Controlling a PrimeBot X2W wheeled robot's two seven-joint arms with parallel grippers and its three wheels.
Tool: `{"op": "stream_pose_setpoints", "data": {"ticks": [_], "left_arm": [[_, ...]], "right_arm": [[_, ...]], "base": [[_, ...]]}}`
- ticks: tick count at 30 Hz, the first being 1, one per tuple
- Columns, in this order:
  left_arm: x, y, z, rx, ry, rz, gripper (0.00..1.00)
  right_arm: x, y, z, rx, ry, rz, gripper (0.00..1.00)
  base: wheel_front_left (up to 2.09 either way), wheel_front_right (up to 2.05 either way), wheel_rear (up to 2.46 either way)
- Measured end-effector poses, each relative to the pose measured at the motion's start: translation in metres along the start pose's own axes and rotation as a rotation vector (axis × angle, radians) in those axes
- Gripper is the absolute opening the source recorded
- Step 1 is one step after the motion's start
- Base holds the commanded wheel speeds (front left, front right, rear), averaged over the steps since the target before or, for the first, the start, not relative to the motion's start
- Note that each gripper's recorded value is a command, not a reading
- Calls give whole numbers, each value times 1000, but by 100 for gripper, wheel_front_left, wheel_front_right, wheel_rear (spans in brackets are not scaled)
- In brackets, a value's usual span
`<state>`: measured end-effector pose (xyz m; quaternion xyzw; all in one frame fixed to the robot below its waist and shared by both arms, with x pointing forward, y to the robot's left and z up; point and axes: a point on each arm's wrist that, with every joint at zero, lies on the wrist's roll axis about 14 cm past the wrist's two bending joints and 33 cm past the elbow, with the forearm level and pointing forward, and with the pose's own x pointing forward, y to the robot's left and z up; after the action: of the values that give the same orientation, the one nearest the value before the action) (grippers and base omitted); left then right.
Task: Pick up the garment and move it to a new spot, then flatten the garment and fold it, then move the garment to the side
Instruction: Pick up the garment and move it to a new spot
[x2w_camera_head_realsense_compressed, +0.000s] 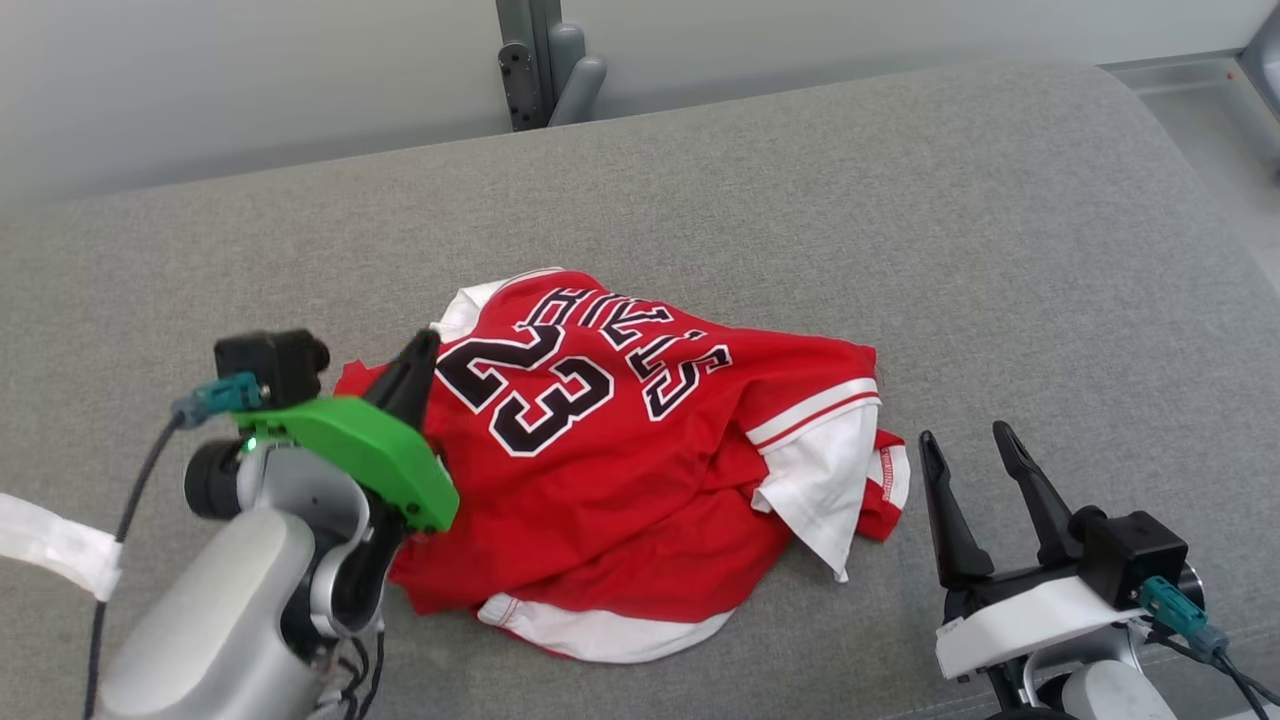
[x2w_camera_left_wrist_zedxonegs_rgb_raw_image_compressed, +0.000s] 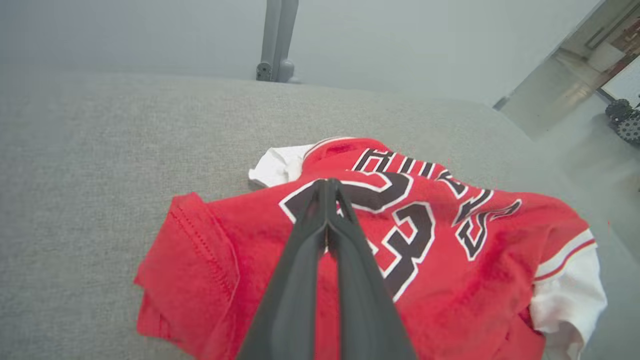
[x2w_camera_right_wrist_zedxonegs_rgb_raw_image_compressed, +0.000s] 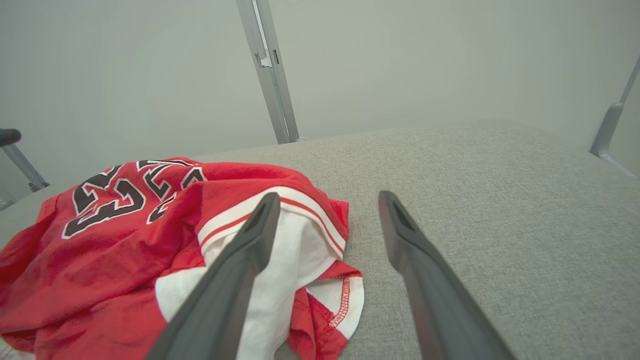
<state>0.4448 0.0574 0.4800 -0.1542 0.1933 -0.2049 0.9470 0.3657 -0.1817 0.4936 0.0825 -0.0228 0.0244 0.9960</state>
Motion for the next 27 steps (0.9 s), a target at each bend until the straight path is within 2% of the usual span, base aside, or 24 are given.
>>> {"op": "stream_pose_setpoints", "data": {"ticks": [4,6,10,17,18,19,23,27], "left_arm": [[-6,-37,75,16,-198,-108,0],[-12,-41,95,56,-227,-114,0],[-16,-17,94,130,-181,-28,0],[-14,2,43,53,-84,30,0],[-13,7,31,45,-54,50,40],[-13,13,16,54,-16,68,99],[-14,36,-34,60,107,138,100],[-16,48,-64,70,179,172,100]], "right_arm": [[-1,2,0,6,-1,4,100],[-1,4,1,7,-4,9,100],[-2,8,2,17,-7,15,100],[-4,4,-3,26,8,-3,100],[-4,4,-4,26,10,-3,100],[-3,3,-5,25,12,-3,100],[1,2,-5,20,13,-3,100],[1,0,-7,15,19,-6,100]], "base": [[0,0,0],[0,0,0],[0,0,0],[0,0,0],[0,0,0],[0,0,0],[0,0,0],[0,0,0]]}}
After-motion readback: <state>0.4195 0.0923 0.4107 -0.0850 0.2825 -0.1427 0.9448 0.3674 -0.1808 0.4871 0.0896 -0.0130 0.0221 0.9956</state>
